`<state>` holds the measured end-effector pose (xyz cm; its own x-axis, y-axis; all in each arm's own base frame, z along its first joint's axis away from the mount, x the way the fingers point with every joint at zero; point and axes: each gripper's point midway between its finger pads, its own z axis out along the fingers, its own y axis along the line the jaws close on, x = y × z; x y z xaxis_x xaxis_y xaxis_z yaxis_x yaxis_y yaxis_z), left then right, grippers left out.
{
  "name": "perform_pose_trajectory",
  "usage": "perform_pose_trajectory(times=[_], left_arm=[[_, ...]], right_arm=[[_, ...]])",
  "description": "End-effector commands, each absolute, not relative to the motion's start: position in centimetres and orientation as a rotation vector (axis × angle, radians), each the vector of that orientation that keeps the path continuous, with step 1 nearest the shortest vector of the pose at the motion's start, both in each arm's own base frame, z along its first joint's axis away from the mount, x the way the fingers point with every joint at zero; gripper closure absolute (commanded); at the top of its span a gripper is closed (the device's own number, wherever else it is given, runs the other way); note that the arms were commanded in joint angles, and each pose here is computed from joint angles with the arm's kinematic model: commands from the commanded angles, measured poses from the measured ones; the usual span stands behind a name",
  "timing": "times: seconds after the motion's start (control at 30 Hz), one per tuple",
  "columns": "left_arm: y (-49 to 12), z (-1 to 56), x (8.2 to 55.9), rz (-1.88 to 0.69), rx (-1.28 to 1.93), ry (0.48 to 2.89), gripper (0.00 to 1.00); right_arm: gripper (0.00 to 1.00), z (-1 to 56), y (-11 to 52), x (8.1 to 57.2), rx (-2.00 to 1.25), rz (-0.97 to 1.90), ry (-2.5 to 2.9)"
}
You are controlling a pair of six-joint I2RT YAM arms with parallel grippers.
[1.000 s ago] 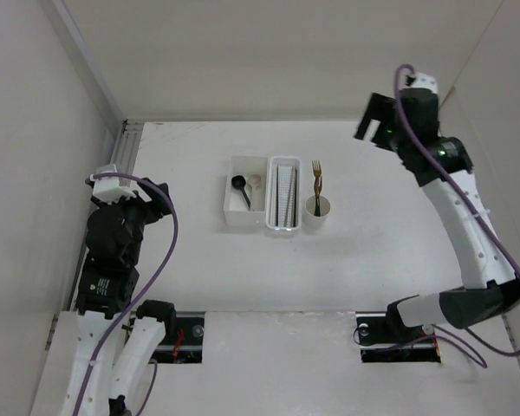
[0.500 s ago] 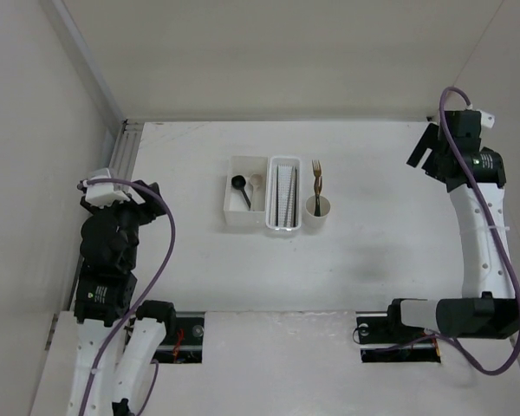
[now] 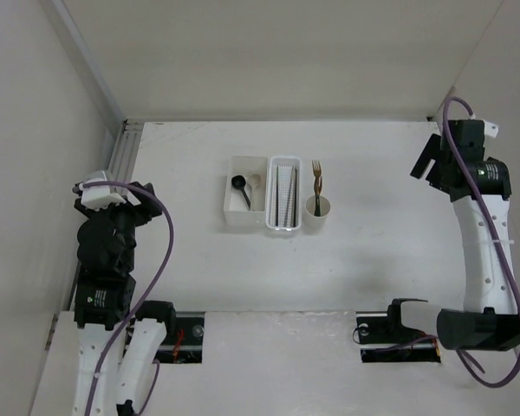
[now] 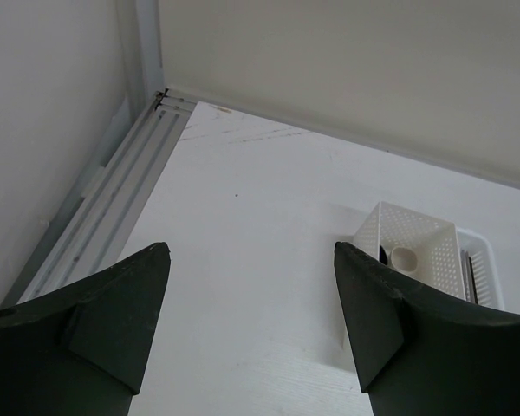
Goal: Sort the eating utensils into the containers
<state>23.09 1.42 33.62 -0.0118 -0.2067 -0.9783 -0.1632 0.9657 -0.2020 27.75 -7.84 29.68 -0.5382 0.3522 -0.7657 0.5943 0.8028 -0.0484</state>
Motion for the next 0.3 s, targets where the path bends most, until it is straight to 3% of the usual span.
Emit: perform_pose_trajectory(times=[0.0,0.27], left_arm=[[1.83,35.23,23.05,-0.017,-0.282,1.529,0.26],[1.51,35.23,23.09,-0.031,-0.268,1.531,0.26]], right_arm=[[0.0,30.85,-7.67,27.19,0.666,-0.37,2.148],[0.0,30.86,-7.17,27.14,0.633,-0.322,2.112]])
